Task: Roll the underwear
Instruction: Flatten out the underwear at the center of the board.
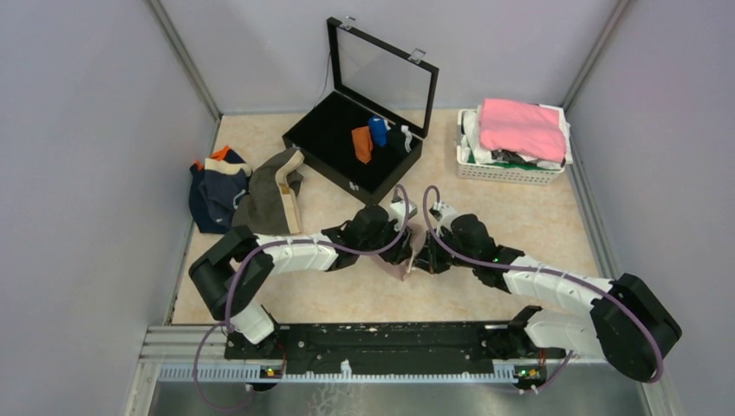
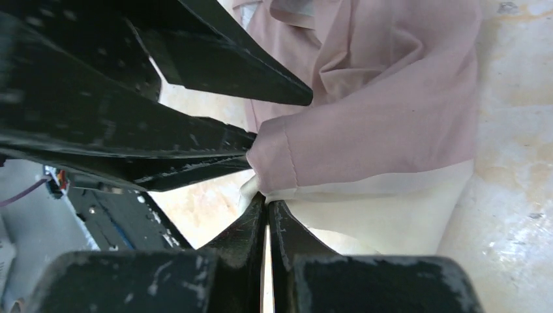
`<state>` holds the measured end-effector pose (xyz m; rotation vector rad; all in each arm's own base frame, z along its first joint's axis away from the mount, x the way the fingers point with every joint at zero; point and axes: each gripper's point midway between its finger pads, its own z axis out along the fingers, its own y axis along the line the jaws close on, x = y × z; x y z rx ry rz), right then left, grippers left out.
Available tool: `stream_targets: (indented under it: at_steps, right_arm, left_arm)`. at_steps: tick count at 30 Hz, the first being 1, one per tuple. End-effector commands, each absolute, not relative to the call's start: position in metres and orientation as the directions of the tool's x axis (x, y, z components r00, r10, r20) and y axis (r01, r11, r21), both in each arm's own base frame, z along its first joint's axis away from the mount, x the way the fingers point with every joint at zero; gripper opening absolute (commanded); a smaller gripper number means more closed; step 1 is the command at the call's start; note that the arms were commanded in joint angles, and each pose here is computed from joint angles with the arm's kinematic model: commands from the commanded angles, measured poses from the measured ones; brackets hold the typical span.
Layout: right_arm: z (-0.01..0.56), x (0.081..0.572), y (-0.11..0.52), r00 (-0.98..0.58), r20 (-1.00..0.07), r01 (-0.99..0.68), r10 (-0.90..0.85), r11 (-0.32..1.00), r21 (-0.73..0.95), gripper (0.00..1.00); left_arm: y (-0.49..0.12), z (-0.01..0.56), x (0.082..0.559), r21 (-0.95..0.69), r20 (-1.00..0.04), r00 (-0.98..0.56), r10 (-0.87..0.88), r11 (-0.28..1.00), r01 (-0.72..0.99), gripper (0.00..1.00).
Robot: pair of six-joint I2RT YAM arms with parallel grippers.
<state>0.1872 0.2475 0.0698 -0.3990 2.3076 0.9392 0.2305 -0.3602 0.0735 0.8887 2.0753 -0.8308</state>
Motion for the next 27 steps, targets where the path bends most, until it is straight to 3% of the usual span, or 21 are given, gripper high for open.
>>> stream_targets:
  at_steps: [1,8,19,27]
  right_arm:
    - [0.079,0.186,0.263,-0.768,-0.640,-0.503,-0.025,0.642,0.579,0.00]
    - [0.053,0.189,0.246,-0.801,-0.595,-0.439,-0.068,0.743,0.506,0.00]
    - [0.056,0.190,0.251,-0.795,-0.604,-0.452,-0.058,0.721,0.525,0.00]
    - [0.057,0.189,0.253,-0.796,-0.603,-0.455,-0.057,0.713,0.533,0.00]
  left_arm:
    - [-0.355,0.077,0.230,-0.383,-0.775,-0.600,0.196,0.610,0.694,0.45]
    - [-0.325,0.082,0.232,-0.451,-0.723,-0.689,0.054,0.718,0.530,0.52]
    - [-0.338,0.098,0.192,-0.599,-0.669,-0.743,-0.019,0.606,0.524,0.55]
    - [-0.361,0.099,0.183,-0.591,-0.678,-0.734,-0.042,0.625,0.510,0.62]
